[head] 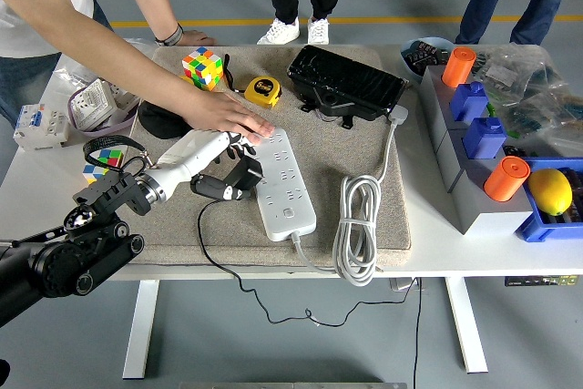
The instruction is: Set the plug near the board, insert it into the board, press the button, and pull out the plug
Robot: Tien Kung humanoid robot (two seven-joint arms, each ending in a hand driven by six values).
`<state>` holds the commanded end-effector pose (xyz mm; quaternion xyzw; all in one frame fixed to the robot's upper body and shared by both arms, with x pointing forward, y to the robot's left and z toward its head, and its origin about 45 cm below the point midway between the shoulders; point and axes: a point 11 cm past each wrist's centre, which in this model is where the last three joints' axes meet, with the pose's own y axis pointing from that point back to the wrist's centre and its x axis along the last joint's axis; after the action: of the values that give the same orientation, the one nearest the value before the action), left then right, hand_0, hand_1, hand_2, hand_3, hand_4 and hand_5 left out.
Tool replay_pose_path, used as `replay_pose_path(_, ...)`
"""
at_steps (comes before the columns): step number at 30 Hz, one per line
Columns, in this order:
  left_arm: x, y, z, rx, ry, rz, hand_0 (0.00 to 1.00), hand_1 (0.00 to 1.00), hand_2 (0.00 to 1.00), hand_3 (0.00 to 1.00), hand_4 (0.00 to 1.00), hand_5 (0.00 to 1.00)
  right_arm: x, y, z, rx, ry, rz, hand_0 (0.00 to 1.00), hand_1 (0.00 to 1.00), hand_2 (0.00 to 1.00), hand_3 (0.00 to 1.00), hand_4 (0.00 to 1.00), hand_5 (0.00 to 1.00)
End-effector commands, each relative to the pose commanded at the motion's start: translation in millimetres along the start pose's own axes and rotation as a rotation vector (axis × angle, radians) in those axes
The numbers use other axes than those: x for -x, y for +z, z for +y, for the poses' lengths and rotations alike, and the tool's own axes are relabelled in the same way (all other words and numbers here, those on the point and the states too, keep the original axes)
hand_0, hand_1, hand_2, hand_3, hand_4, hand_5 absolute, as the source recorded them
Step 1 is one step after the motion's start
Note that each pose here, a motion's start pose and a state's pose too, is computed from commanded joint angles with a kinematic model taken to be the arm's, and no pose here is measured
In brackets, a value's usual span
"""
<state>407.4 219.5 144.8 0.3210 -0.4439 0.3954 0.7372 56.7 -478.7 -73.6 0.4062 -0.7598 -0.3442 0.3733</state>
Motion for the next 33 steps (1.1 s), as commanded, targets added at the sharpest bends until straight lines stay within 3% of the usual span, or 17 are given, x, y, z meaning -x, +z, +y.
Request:
replay_pose_path(1,-0.4,0.1,0.0,0.000,0.001,0.001,0.380,0.590,0.603,0.696,0.998,0.322,0.1,-0.2,0.0,-0.001,0.000,0.000,0.611,0.612,0.568,0.542,0.724,0.237)
replay_pose_path(12,-4.6,2.4,1.1,0.018,0.023,0.018,0.381,0.588,0.602,0.693,0.998,0.340,-0.1,0.8,0.2,0.000,0.001,0.000,0.611,0.612,0.568,0.542,0.724,0.237)
replay_pose_path(14,-6.3,3.2,1.2,0.022,0.031,0.024,0.399,0.596,0.620,0.700,0.998,0.386,-0.2,1.0,0.2,0.000,0.001,0.000,0.610,0.612,0.568,0.542,0.725,0.236)
replay_pose_path(18,-9.8,4.8,2.2,0.031,0.053,0.043,0.399,0.596,0.620,0.700,0.998,0.386,-0.2,1.4,0.3,0.001,0.000,0.001,0.610,0.612,0.568,0.542,0.725,0.236)
replay_pose_path(19,-11.1,5.4,2.6,0.034,0.062,0.050,0.422,0.612,0.648,0.711,0.998,0.468,-0.2,1.0,0.3,0.000,0.000,0.000,0.610,0.612,0.567,0.542,0.724,0.236)
replay_pose_path(24,-18.0,9.9,8.9,0.060,0.128,0.117,0.422,0.612,0.648,0.711,0.998,0.468,-0.1,0.9,0.2,-0.001,0.001,-0.001,0.610,0.612,0.567,0.542,0.724,0.236)
replay_pose_path(25,-18.7,10.8,10.9,0.065,0.142,0.132,0.530,0.666,0.699,0.717,0.998,0.730,-0.4,0.9,0.3,-0.001,0.002,-0.002,0.611,0.612,0.567,0.542,0.723,0.234)
replay_pose_path(30,-14.4,10.2,24.1,0.031,0.195,0.224,0.530,0.666,0.699,0.717,0.998,0.730,-1.2,2.5,0.7,0.001,0.003,0.000,0.611,0.612,0.567,0.542,0.723,0.234)
replay_pose_path(31,-11.1,8.6,27.3,0.008,0.195,0.240,0.732,0.766,0.776,0.761,0.842,0.882,-1.1,2.7,0.7,0.001,0.003,0.000,0.611,0.612,0.568,0.541,0.724,0.234)
replay_pose_path(33,-4.6,6.2,32.8,-0.029,0.191,0.261,0.732,0.766,0.776,0.761,0.842,0.882,-0.7,2.7,0.8,0.000,0.002,0.000,0.611,0.612,0.568,0.541,0.724,0.234)
